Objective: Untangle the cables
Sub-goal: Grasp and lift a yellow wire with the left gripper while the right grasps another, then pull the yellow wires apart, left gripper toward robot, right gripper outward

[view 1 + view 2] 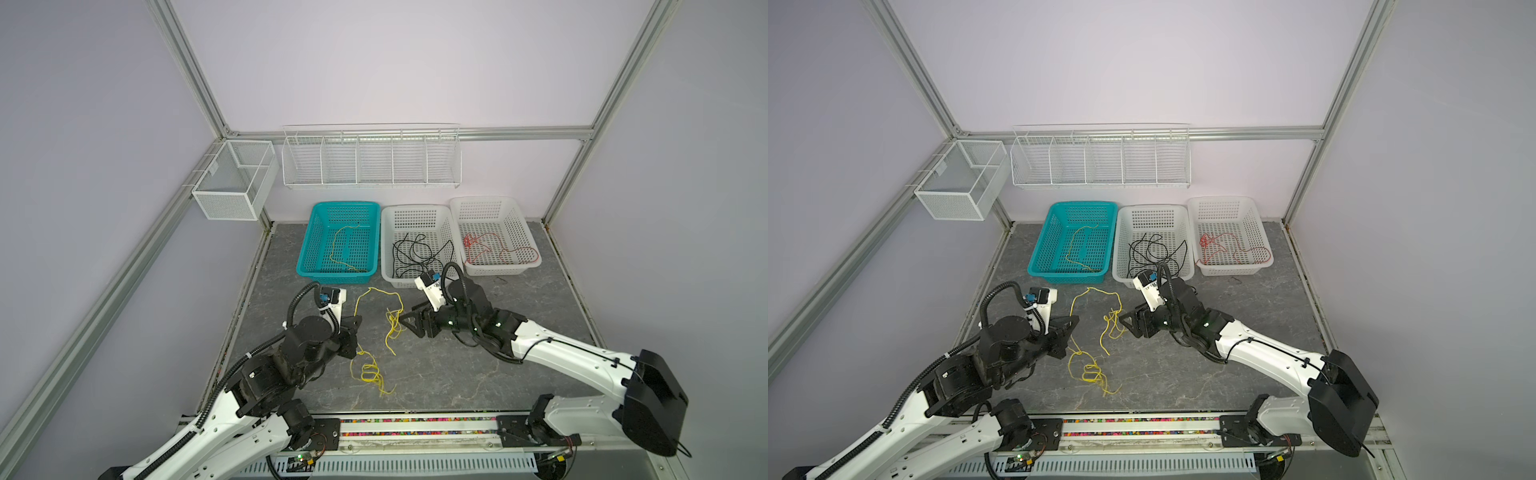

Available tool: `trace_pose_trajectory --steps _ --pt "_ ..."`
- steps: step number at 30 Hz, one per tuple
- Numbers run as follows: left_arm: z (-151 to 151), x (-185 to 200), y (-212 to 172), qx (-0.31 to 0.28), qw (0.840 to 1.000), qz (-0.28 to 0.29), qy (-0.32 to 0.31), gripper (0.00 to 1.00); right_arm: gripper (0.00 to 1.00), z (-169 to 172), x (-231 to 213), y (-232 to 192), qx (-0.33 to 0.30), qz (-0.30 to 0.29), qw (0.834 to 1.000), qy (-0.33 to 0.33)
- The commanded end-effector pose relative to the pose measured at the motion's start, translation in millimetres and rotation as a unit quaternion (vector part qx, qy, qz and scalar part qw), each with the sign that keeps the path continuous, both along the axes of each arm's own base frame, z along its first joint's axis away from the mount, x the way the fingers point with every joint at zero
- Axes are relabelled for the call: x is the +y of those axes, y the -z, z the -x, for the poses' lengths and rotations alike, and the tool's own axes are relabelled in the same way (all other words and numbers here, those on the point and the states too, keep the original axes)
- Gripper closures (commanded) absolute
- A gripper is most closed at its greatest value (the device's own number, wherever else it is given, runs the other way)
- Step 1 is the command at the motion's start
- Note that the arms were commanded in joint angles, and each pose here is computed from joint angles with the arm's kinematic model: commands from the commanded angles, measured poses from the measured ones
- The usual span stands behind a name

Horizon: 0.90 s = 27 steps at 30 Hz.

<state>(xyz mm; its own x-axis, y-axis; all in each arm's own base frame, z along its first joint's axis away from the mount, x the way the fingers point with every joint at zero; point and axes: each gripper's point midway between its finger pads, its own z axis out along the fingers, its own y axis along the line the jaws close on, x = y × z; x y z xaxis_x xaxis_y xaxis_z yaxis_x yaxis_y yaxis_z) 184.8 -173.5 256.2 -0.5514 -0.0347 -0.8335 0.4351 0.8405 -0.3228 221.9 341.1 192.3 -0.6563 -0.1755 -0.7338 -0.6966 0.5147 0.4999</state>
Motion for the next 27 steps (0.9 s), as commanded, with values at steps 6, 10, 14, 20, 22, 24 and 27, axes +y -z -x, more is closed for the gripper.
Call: trace_pose_trajectory --steps 6,10,14,20,22,24,27 --pt "1 -1 -14 -0.006 1.0 0.0 0.006 1.0 0.36 13 16 -12 -0.04 -0.053 0.997 -0.035" --pt "2 1 -19 -0.016 1.0 0.013 0.002 1.0 0.56 9 18 -6 -0.038 -0.059 0.997 -0.023" --pt "2 9 -30 -0.031 0.999 0.021 -0.01 1.0 0.86 4 16 8 -0.03 -0.05 0.998 -0.004" --pt "-1 54 -53 -0.068 0.993 0.006 -0.094 1.0 0.93 -18 -40 39 -0.027 0.045 0.989 0.139" --pt "0 71 -63 -0.079 0.989 0.0 -0.121 1.0 0.93 -26 -76 60 -0.007 0.103 0.973 0.205" --pt "1 85 -68 -0.087 0.986 -0.012 -0.144 1.0 0.93 -27 -108 77 0.022 0.124 0.96 0.249" --pt "3 99 -71 -0.096 0.981 -0.021 -0.165 1.0 0.93 -20 -139 82 0.038 0.131 0.951 0.279"
